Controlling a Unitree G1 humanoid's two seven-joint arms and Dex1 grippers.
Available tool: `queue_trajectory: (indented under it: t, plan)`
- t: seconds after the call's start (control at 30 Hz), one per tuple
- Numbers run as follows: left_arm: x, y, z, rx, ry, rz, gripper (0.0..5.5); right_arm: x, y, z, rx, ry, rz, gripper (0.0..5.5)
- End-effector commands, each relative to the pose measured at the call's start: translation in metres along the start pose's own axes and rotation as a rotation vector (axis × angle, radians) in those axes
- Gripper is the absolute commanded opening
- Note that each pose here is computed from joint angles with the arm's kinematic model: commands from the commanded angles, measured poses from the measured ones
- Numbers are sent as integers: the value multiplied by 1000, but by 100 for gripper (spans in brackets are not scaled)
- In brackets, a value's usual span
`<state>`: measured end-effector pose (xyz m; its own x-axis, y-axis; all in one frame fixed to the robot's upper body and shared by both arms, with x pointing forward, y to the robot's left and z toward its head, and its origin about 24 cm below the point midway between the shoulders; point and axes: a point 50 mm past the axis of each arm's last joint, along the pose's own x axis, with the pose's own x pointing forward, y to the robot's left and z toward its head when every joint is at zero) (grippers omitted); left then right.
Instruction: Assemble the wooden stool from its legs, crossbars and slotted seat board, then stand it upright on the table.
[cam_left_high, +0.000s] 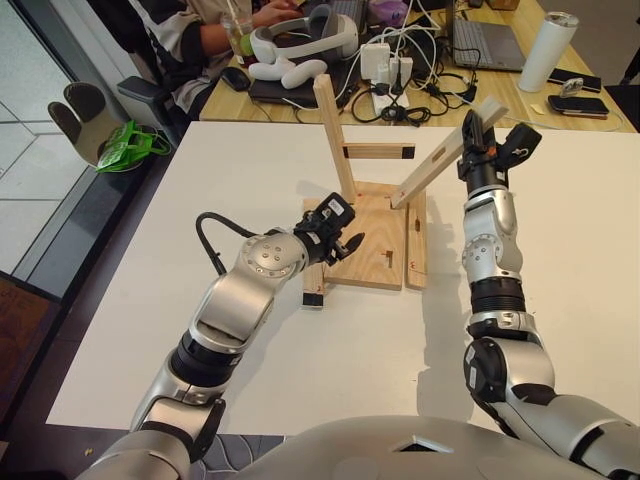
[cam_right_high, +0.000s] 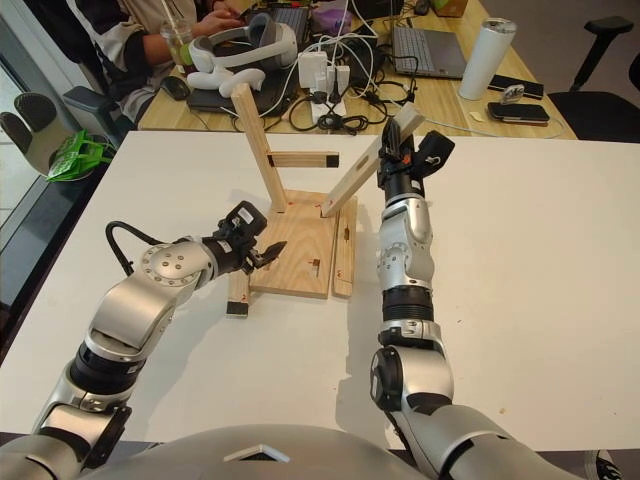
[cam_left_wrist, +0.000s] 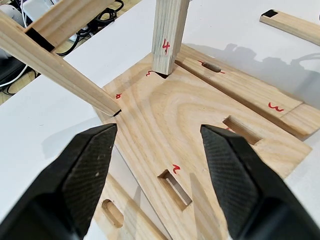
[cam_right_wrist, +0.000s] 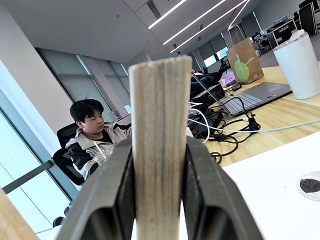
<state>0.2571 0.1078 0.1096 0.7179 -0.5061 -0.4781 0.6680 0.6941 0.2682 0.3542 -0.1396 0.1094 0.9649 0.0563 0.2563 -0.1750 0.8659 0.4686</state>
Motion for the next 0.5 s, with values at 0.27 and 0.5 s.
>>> queue_trajectory:
  t: [0.27,0.5]
  plan:
    - [0,11,2,29,-5,40,309,4,12,-17,-186,96,100,99]
    - [0,12,3,41,-7,36,309,6,-1,-23,-147,131,25,99]
